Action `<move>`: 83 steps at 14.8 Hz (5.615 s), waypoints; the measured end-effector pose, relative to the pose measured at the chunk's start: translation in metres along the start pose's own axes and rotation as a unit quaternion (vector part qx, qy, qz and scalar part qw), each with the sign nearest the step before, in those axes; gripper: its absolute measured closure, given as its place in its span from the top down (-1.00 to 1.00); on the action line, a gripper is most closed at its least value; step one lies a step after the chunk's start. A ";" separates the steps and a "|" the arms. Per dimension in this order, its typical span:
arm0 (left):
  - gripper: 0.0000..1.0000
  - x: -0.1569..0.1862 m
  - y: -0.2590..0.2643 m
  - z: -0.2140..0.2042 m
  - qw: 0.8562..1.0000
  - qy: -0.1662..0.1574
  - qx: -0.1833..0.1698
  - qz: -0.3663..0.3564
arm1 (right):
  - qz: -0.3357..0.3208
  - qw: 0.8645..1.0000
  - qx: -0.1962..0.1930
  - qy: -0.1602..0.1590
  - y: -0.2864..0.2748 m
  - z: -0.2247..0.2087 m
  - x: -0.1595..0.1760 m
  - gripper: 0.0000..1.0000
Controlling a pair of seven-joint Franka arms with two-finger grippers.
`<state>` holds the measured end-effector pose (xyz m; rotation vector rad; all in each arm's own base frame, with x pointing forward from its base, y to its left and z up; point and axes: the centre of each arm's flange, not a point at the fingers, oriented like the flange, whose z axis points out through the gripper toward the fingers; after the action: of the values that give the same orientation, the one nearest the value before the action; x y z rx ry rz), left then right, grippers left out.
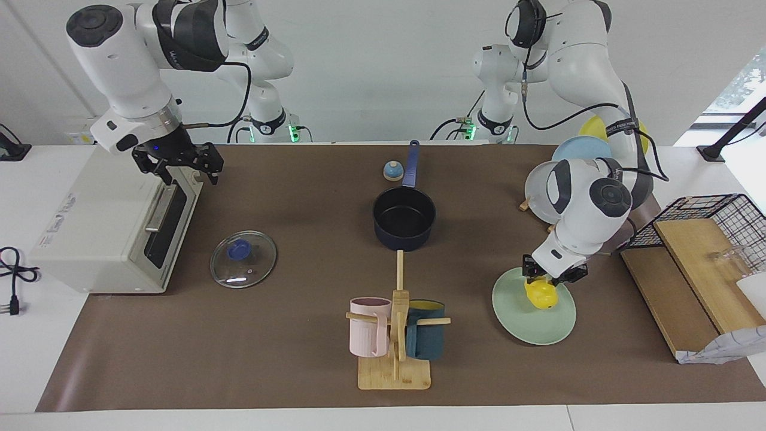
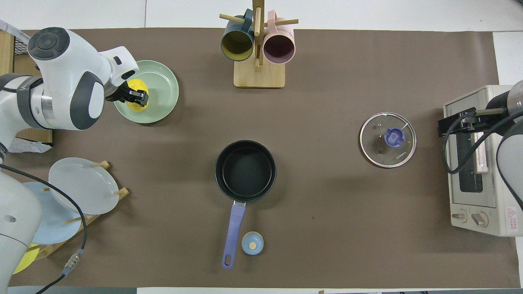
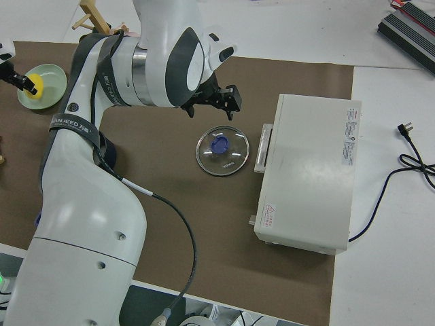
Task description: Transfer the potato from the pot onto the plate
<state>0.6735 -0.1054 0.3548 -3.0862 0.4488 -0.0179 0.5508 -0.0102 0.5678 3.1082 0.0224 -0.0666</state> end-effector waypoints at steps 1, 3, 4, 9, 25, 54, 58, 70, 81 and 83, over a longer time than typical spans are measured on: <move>0.15 0.001 0.000 0.000 1.000 0.004 0.001 0.002 | 0.000 1.000 0.000 0.000 0.000 0.000 0.000 1.00; 0.15 0.002 0.001 0.001 1.000 0.012 0.002 0.007 | 0.000 1.000 0.000 0.000 0.000 0.000 0.000 1.00; 0.15 0.002 0.001 0.002 1.000 0.013 0.002 0.009 | 0.000 1.000 0.000 0.000 0.000 0.000 0.000 1.00; 0.15 -0.002 0.001 0.012 1.000 0.005 0.001 0.018 | 0.000 1.000 0.000 0.000 0.000 0.000 0.000 1.00; 1.00 -0.060 -0.034 -0.187 0.994 0.052 0.006 -0.096 | 0.000 1.000 0.000 0.000 0.000 0.000 0.000 1.00; 1.00 -0.148 0.003 -0.249 0.988 -0.024 -0.032 -0.147 | 0.000 1.000 0.000 0.000 0.000 0.000 0.000 1.00; 1.00 -0.149 0.002 -0.251 0.988 -0.022 -0.032 -0.147 | 0.000 1.000 0.000 0.000 0.000 0.000 0.000 1.00; 1.00 -0.149 0.003 -0.252 0.988 -0.021 -0.032 -0.147 | 0.000 1.000 0.000 0.000 0.000 0.000 0.000 1.00; 1.00 -0.150 0.001 -0.253 0.988 -0.021 -0.032 -0.148 | 0.000 1.000 0.000 0.000 0.000 0.000 0.000 1.00; 1.00 -0.150 0.001 -0.253 0.988 -0.021 -0.032 -0.148 | 0.000 1.000 0.000 0.000 0.000 0.000 0.000 1.00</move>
<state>0.5258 -0.0693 0.6062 -3.1767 -0.0146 0.0562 0.5508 -0.0102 0.5678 3.1082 0.0224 -0.0666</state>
